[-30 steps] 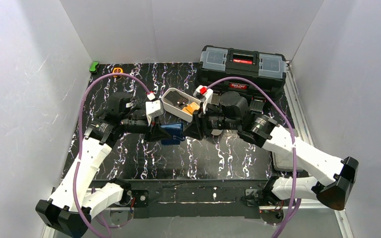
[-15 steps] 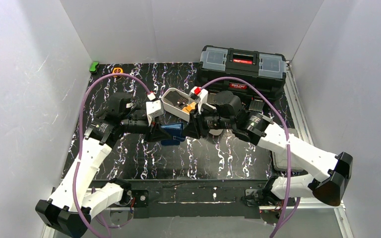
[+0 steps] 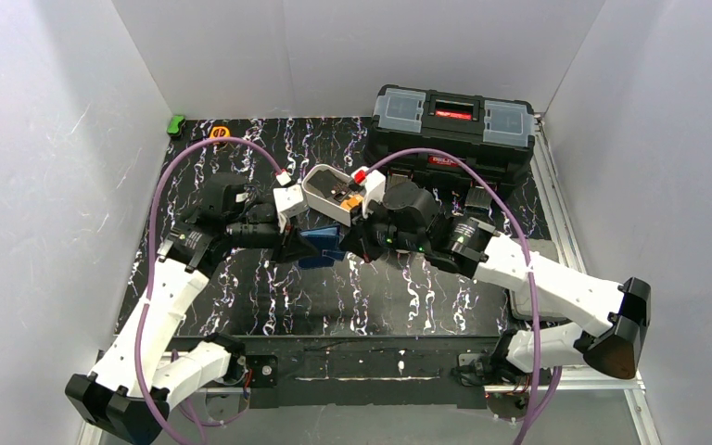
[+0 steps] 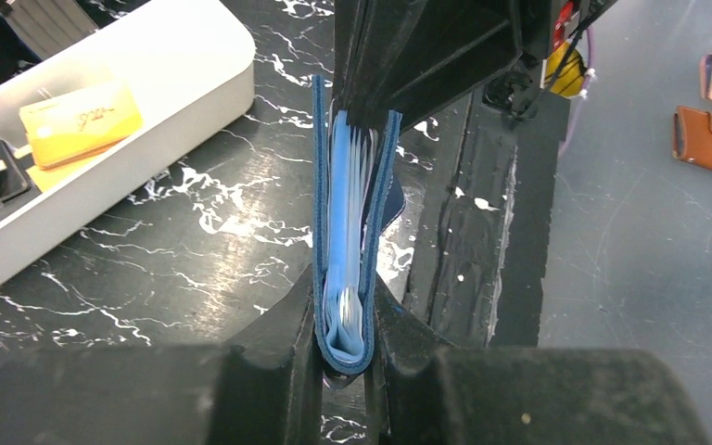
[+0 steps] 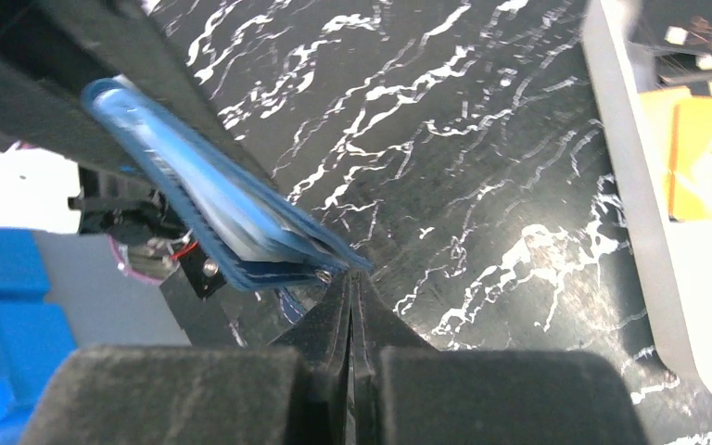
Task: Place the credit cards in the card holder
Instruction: Close the card holder at the center of the board.
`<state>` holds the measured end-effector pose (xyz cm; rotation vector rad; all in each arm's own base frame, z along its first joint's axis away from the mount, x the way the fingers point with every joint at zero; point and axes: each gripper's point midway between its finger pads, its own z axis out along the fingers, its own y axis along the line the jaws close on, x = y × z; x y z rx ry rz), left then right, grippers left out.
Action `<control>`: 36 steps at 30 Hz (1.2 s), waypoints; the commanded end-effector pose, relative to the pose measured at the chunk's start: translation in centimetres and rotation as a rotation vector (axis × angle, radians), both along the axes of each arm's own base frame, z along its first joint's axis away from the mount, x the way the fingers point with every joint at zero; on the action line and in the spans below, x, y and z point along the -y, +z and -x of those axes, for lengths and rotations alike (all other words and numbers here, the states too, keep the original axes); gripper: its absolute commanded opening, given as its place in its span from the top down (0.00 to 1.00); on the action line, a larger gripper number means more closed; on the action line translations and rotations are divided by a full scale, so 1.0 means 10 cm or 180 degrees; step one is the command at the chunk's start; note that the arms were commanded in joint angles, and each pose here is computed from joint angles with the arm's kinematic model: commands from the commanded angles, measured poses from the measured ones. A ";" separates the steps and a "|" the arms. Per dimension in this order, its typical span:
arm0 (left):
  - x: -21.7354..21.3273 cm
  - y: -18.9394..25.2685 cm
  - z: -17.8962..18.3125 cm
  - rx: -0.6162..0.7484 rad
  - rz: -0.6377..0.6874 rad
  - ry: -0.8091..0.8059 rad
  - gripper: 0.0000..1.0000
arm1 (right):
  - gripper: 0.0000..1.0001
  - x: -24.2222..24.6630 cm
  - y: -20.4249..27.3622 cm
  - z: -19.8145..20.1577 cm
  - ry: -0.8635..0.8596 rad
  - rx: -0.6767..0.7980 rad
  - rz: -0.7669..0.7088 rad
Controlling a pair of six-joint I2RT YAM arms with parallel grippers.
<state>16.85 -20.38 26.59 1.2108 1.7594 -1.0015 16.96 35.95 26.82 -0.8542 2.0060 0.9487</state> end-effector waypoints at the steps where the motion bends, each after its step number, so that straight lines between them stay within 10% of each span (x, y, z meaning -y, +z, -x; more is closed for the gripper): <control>1: 0.04 0.19 -0.03 0.0390 0.0118 0.0021 1.00 | 0.99 0.18 0.11 -0.28 -0.0827 0.0018 -0.0200; 36: 0.08 -0.64 -0.13 0.2019 -0.0622 -0.0491 1.00 | 0.55 0.54 -0.03 -0.41 -0.1465 0.0039 -0.0145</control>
